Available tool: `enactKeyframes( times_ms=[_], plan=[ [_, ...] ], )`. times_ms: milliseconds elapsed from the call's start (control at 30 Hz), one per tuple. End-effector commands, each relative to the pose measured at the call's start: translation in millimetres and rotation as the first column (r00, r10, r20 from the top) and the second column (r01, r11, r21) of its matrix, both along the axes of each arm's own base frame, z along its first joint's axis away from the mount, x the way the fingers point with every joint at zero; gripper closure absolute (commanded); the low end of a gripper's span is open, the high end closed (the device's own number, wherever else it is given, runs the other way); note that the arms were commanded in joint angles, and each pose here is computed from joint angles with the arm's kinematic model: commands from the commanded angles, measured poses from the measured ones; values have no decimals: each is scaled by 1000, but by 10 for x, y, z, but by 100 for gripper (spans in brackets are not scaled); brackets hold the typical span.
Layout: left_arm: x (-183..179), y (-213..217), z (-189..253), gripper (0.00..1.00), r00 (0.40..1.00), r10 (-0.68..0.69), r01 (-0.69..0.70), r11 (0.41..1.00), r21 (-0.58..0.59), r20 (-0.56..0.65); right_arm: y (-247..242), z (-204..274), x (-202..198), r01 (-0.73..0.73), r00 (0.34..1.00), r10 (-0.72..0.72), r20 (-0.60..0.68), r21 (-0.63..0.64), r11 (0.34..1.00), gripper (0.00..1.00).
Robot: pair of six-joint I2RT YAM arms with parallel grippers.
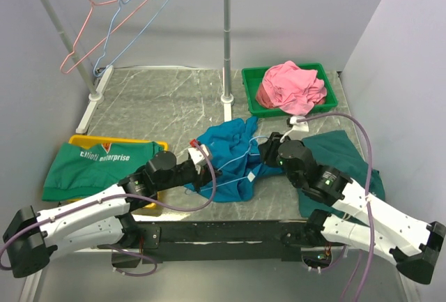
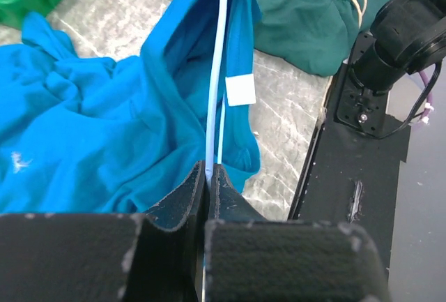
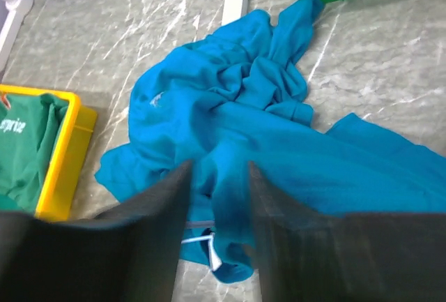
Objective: Place the t-shirt on the hanger
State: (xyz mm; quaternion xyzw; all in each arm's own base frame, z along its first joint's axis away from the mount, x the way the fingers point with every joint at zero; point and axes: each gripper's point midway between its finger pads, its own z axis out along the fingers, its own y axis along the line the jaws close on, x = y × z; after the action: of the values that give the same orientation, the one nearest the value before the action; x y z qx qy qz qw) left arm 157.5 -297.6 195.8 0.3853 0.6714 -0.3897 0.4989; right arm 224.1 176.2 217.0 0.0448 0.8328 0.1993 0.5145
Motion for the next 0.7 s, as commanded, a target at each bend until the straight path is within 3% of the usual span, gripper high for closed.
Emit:
enactKeyframes(
  times_ms=[0, 67, 167, 467, 667],
  plan=[
    [143, -122, 415, 99, 998, 47, -40, 982, -184, 32, 54, 144, -13, -34, 999, 33, 20, 55, 998, 46],
    [133, -149, 382, 99, 999, 33, -27, 983, -182, 29, 28, 137, 7, -14, 1000, 14, 11, 42, 999, 37],
    [128, -157, 351, 99, 999, 32, -28, 981, -190, 16, -82, 75, 41, 38, 999, -38, -3, 28, 999, 34],
    [134, -165, 237, 99, 997, 52, -63, 971, -231, -54, -369, 238, 30, 99, 993, -107, 46, 155, 983, 33],
    [157, -234, 173, 99, 995, 47, -66, 972, -225, -91, -282, 357, -47, -5, 993, -19, 120, 189, 982, 33]
  ],
)
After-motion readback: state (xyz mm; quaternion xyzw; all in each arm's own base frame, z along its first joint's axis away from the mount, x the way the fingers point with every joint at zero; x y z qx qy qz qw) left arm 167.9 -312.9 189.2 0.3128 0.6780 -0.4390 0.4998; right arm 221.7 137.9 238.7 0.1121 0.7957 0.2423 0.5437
